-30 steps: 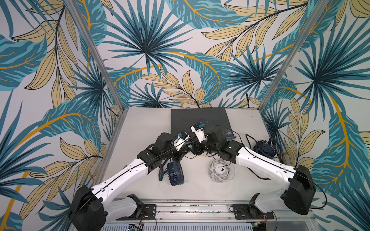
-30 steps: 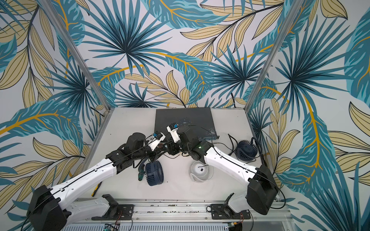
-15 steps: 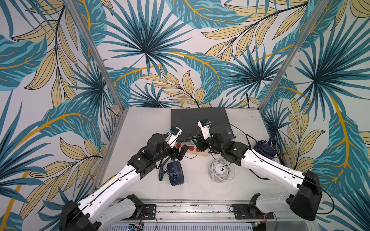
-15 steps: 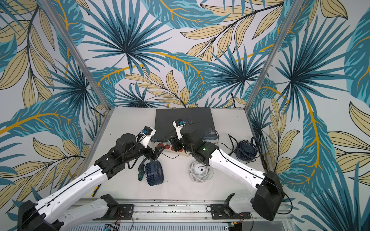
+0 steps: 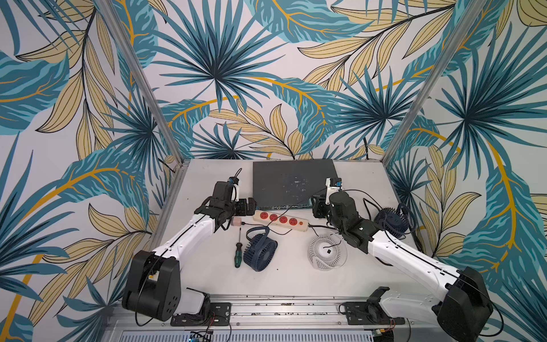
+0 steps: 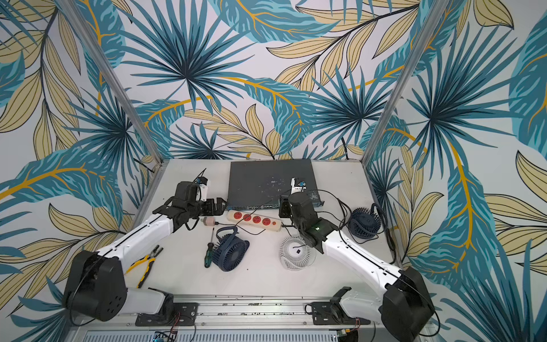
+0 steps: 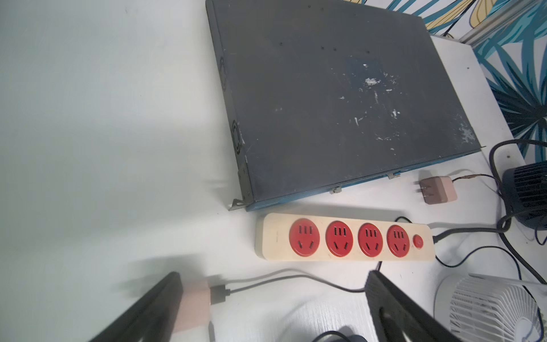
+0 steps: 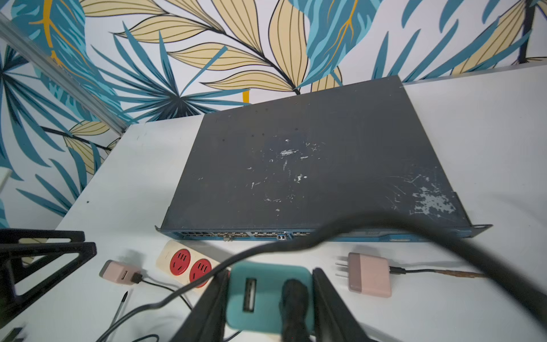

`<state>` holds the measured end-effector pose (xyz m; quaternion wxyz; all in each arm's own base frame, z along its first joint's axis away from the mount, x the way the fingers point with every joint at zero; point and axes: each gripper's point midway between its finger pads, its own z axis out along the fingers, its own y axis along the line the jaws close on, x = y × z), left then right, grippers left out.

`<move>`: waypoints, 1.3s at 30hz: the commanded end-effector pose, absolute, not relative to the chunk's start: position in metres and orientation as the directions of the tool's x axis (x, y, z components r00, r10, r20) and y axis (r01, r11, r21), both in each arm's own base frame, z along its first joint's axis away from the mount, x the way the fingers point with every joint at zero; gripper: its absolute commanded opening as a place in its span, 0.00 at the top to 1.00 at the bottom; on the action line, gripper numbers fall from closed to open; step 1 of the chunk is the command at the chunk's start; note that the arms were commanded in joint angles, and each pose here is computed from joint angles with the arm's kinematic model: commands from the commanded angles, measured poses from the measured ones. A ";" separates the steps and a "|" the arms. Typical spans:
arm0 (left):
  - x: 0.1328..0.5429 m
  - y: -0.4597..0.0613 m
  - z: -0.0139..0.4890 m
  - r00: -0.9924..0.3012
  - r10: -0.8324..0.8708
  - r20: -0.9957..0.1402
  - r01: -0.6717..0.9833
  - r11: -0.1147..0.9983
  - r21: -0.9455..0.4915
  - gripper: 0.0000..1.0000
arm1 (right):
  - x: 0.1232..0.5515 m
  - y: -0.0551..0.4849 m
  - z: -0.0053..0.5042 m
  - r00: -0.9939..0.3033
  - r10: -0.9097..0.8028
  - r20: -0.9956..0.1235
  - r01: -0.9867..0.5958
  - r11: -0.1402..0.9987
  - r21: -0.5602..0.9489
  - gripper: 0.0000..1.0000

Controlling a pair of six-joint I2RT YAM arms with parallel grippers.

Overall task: Plug the desk fan into the power strip
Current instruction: Move the socket to the center of the board.

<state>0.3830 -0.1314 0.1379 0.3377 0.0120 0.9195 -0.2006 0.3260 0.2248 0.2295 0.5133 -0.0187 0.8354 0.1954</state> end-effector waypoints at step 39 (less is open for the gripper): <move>0.348 -0.240 0.063 -0.948 0.069 -0.310 0.232 0.816 -0.529 0.20 | 0.322 0.233 0.136 -0.565 0.295 -0.771 -0.116 0.896 0.428 1.00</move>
